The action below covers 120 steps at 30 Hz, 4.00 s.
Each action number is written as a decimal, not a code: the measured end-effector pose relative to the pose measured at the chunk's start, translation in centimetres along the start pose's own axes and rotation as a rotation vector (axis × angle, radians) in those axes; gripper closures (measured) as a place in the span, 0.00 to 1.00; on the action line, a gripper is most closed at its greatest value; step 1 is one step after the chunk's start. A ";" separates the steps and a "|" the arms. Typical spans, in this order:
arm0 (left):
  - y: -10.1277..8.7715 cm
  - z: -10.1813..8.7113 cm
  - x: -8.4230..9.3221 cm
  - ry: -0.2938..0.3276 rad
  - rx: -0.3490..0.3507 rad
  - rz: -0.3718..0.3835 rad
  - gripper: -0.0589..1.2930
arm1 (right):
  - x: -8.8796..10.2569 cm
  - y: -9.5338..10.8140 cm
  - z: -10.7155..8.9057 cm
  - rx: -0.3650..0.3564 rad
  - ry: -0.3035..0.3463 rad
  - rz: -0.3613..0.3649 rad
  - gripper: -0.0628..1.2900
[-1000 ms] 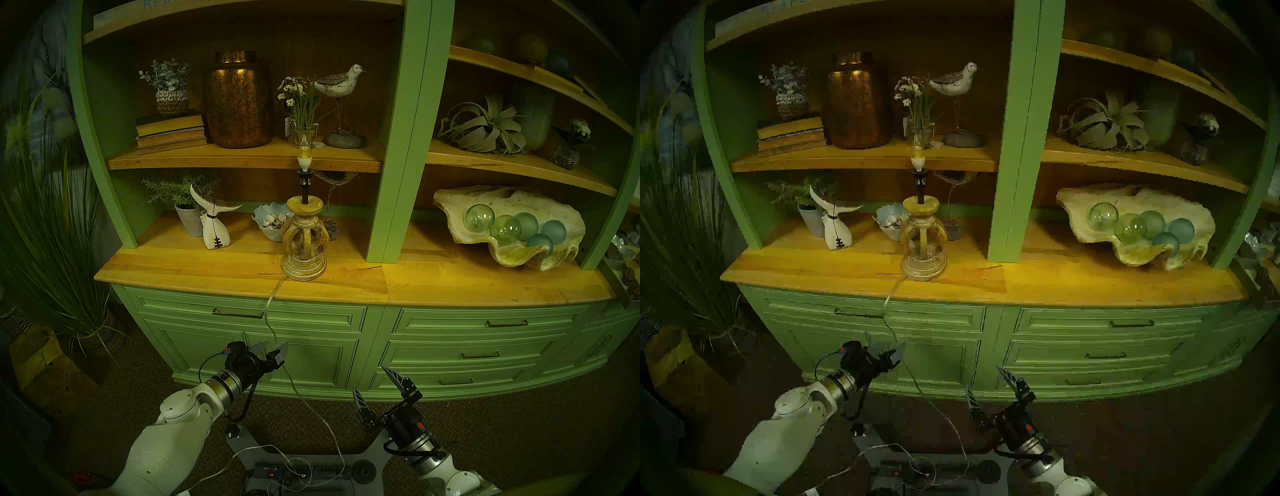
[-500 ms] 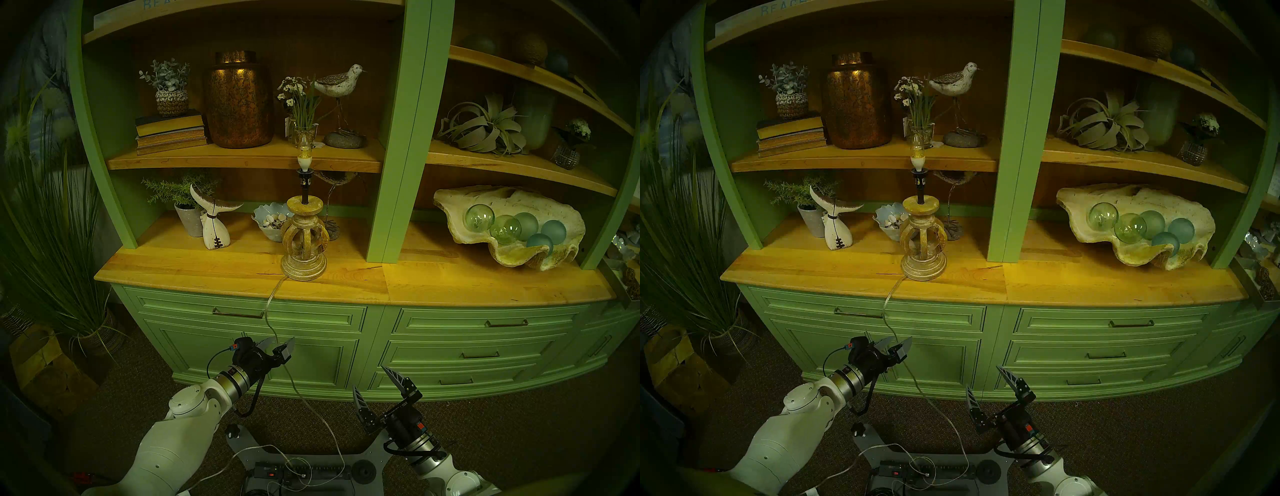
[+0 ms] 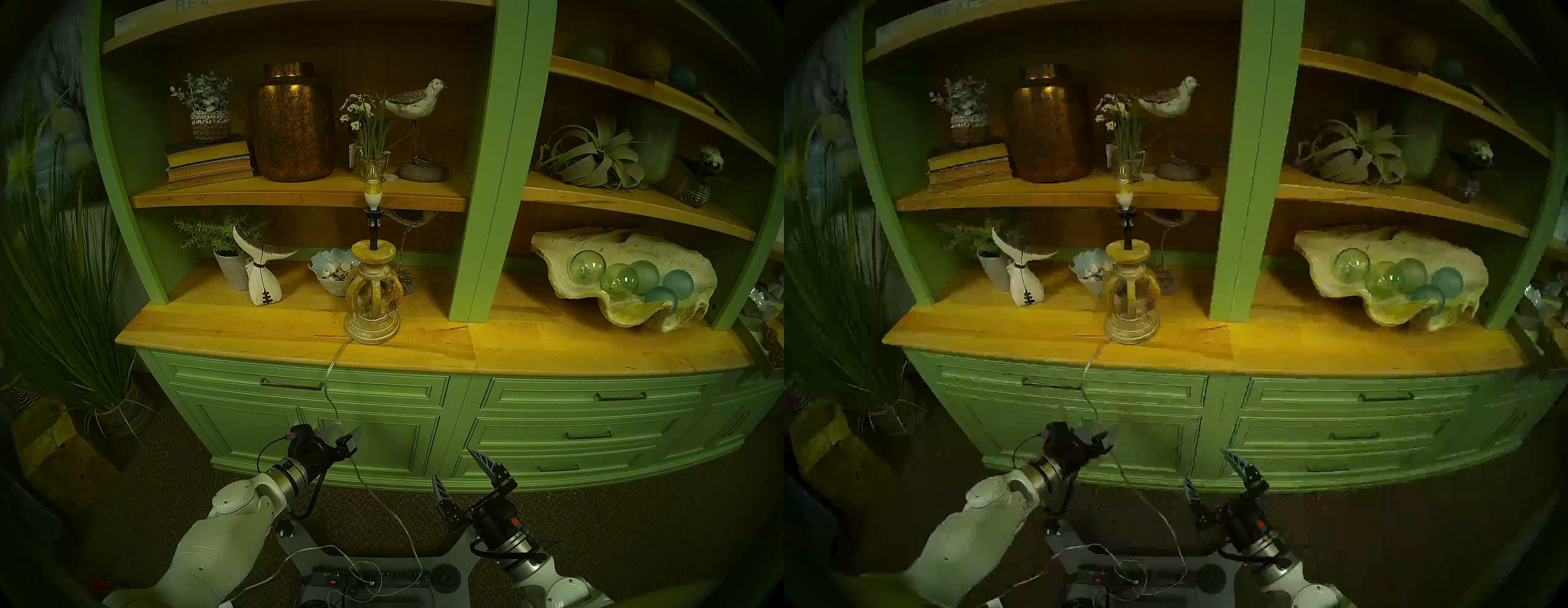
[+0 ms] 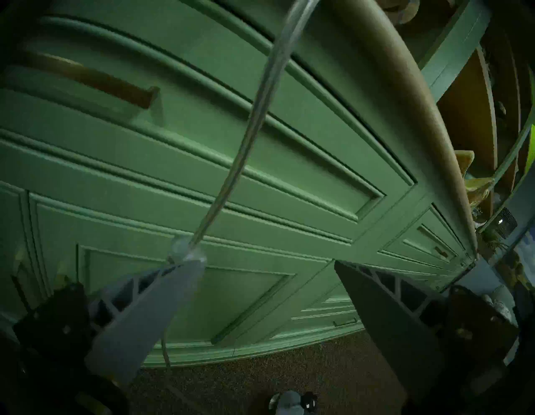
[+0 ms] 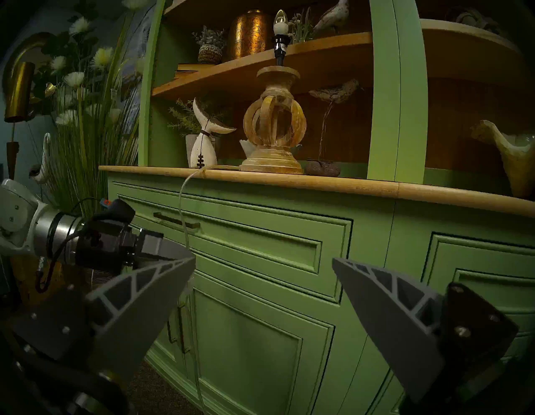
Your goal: Grab cable and switch light on
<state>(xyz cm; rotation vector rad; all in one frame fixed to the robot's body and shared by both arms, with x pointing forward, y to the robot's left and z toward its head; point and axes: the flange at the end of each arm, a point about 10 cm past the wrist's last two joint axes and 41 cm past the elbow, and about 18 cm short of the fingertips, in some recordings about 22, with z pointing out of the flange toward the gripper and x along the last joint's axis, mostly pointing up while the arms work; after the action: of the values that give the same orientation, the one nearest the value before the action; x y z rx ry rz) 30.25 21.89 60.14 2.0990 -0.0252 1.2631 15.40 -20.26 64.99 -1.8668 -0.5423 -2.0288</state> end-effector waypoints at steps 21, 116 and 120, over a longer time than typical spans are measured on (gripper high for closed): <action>-1.2 0.6 4.3 0.042 -0.016 0.156 0.02 | 0.0 0.0 0.0 -0.001 0.000 0.001 0.05; -3.9 -7.5 12.0 0.150 -0.482 0.428 0.97 | 0.0 0.0 0.1 -0.002 0.003 0.001 0.04; -4.1 -7.0 13.1 0.155 -0.495 0.455 0.97 | -0.1 0.0 0.0 -0.002 0.002 0.001 0.04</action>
<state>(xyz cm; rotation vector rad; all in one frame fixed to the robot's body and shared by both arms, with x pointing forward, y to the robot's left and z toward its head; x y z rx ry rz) 33.11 33.02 70.36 1.6068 -0.7081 1.4895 15.46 -20.26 64.92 -1.8657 -0.5392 -2.0311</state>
